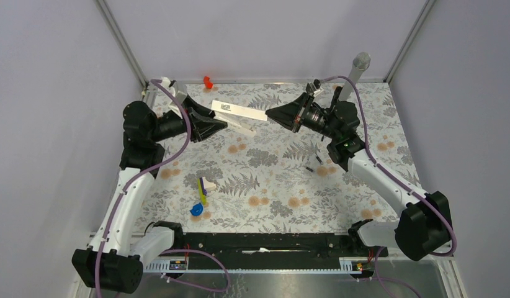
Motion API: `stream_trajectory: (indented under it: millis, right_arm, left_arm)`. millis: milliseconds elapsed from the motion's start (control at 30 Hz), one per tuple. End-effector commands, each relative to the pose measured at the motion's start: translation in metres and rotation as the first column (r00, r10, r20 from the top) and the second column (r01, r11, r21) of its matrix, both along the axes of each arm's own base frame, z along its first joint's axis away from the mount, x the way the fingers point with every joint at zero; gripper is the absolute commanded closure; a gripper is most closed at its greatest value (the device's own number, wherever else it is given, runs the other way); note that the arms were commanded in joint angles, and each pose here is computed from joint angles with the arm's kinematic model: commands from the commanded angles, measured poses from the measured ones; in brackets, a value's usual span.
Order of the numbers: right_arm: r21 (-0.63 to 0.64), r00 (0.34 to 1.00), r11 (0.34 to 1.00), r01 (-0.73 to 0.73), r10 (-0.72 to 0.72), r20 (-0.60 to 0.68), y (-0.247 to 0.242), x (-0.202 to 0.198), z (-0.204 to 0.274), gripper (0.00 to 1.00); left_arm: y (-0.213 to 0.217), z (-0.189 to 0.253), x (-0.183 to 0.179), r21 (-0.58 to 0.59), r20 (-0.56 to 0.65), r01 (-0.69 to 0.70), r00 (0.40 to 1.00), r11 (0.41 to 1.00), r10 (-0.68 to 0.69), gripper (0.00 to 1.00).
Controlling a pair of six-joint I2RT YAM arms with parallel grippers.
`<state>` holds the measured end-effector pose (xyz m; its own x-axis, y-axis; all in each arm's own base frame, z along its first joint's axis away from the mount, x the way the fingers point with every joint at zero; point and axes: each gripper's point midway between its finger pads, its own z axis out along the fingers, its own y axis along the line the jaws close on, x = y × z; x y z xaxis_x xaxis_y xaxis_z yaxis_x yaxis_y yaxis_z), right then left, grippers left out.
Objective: Load the batteries into the remote control
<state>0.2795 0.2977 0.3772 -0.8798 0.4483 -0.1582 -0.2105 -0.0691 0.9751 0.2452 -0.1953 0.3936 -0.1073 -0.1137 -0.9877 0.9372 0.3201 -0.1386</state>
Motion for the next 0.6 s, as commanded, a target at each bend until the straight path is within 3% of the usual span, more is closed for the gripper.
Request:
stream_trajectory:
  millis: [0,367,567]
  right_arm:
    - [-0.019,0.997,0.997,0.069,-0.069,0.032,-0.009,0.003,-0.002,1.00]
    - [-0.297,0.982,0.941,0.161,-0.183,-0.047,-0.025,0.008,-0.116,1.00]
    - [-0.498,0.958,0.839,0.220,-0.283,-0.053,-0.046,0.014,-0.195,1.00]
  left_arm:
    - [0.007,-0.024,0.008,0.012,-0.009,-0.089,0.996,0.996,0.089,1.00]
    - [0.021,-0.104,0.013,0.110,-0.158,-0.203,0.963,0.973,0.219,1.00]
    - [0.022,-0.108,0.011,0.135,-0.158,-0.196,0.963,0.971,0.217,1.00]
